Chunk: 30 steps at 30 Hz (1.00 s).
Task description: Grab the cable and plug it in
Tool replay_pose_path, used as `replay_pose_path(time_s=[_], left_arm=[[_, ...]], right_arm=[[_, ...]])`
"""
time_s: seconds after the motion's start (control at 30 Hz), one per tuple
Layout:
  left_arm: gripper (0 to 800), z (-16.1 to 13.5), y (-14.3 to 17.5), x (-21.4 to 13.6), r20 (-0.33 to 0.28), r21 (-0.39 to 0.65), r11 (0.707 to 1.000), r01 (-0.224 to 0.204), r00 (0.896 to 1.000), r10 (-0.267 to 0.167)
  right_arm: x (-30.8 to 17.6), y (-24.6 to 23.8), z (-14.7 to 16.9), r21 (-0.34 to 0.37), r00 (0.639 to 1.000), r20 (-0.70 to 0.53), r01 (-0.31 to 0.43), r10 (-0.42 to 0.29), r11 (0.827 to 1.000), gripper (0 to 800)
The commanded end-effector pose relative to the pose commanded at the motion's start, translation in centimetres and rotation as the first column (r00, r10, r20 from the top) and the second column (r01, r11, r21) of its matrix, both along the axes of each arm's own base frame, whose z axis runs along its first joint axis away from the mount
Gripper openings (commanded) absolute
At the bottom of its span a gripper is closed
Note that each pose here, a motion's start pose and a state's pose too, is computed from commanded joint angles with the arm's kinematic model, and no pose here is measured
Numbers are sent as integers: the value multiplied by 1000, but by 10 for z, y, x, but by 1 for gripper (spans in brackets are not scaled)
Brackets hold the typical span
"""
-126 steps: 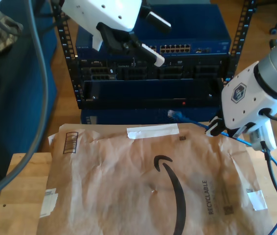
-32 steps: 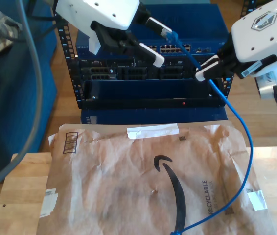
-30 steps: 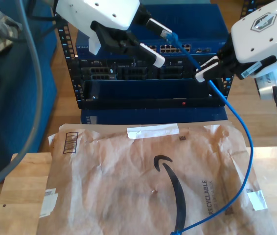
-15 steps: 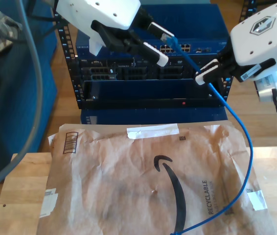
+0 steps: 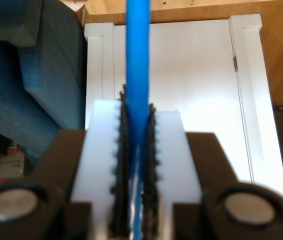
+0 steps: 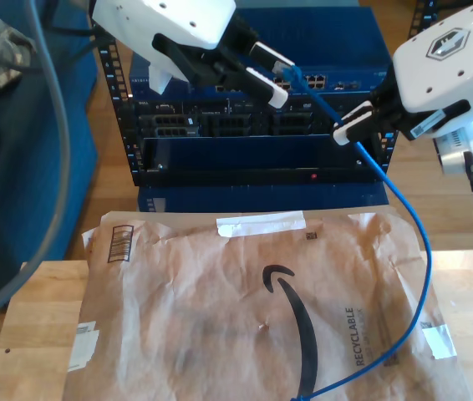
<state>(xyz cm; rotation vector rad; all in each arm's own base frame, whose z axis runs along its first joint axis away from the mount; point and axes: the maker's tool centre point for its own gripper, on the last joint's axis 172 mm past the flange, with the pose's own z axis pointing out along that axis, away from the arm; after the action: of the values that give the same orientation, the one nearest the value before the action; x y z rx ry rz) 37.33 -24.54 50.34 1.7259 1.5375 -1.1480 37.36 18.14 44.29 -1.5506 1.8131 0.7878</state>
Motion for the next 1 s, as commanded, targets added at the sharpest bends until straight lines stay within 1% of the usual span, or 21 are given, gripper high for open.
replay_pose_path(time_s=[0.3,0.43,0.47,0.53,0.6,0.73,0.83,0.93,1.0], left_arm=[[361,2,-1,0,2,-7,1000,0,1000,0],[303,2,-1,2,4,-7,1000,-4,1000,5],[303,2,-1,2,5,-7,1000,-6,1000,6],[262,1,-1,2,5,-7,1000,-5,1000,5],[239,2,-1,2,6,-7,1000,-5,1000,5],[222,1,-1,2,7,-7,1000,-6,1000,6],[169,1,-1,2,7,-6,1000,-6,1000,6],[78,0,0,3,6,-6,1000,-9,1000,9],[38,0,0,3,5,-6,1000,-9,1000,9]], right_arm=[[0,3,0,0,1000,0,-5,5,1000,3],[0,2,0,0,1000,1,-4,4,1000,3],[0,2,0,0,1000,1,-4,4,1000,3],[0,2,0,0,1000,1,-4,4,1000,3],[0,2,0,0,1000,1,-4,4,1000,3],[0,3,0,1,1000,1,-4,4,1000,4],[0,3,0,0,1000,0,-5,5,1000,7],[0,3,-1,1,1000,0,-4,4,1000,10],[0,3,-1,0,1000,0,-6,6,1000,19]])
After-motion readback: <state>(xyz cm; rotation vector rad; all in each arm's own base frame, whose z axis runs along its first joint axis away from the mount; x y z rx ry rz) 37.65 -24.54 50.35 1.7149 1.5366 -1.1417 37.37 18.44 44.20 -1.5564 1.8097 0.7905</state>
